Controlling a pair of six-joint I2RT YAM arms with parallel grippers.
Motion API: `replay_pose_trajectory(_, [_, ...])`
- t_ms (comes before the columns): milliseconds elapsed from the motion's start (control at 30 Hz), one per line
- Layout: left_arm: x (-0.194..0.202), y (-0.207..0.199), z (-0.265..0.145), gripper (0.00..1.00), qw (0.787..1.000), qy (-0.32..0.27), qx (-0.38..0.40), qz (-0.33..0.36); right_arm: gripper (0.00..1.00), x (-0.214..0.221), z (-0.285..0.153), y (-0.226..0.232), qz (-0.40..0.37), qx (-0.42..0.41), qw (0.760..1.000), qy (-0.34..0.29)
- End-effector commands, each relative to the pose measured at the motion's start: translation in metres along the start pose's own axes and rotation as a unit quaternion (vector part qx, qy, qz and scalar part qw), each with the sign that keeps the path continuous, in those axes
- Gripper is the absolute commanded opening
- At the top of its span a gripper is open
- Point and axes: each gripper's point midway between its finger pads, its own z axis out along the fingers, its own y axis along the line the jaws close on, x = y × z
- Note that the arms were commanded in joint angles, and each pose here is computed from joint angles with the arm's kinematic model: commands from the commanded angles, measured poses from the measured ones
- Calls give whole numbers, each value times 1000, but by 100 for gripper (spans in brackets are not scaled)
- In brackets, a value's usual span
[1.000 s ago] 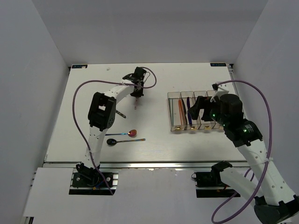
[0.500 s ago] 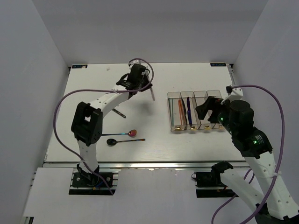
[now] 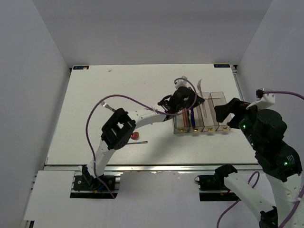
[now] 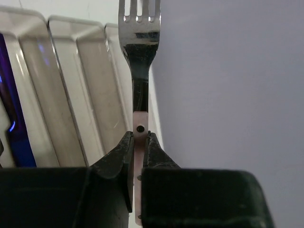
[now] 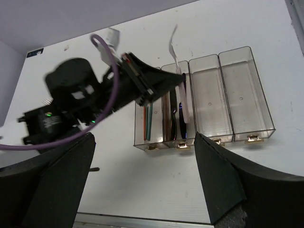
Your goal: Sort the eating utensils into containers
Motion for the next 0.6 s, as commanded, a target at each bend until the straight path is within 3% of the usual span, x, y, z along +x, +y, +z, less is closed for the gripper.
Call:
replay_pose_trajectory(0, [0,-35,6,0,998,-17,63,-16,89,-11,-20,-11,-6,23,1000,-17])
replay_pose_trajectory(133, [19,-35,20,0,998,-13,60,10,89,-17,-31,-12,-11,21,999,-24])
replay_pose_trajectory(367, [40,-26,31,0,997,-10,72,-3,89,-18,-36,-10,-15,11,999,-26])
replay_pose_trajectory(567, [45,-27,35,20,998,-6,66,-2,89,-19,-37,-11,-17,14,999,-30])
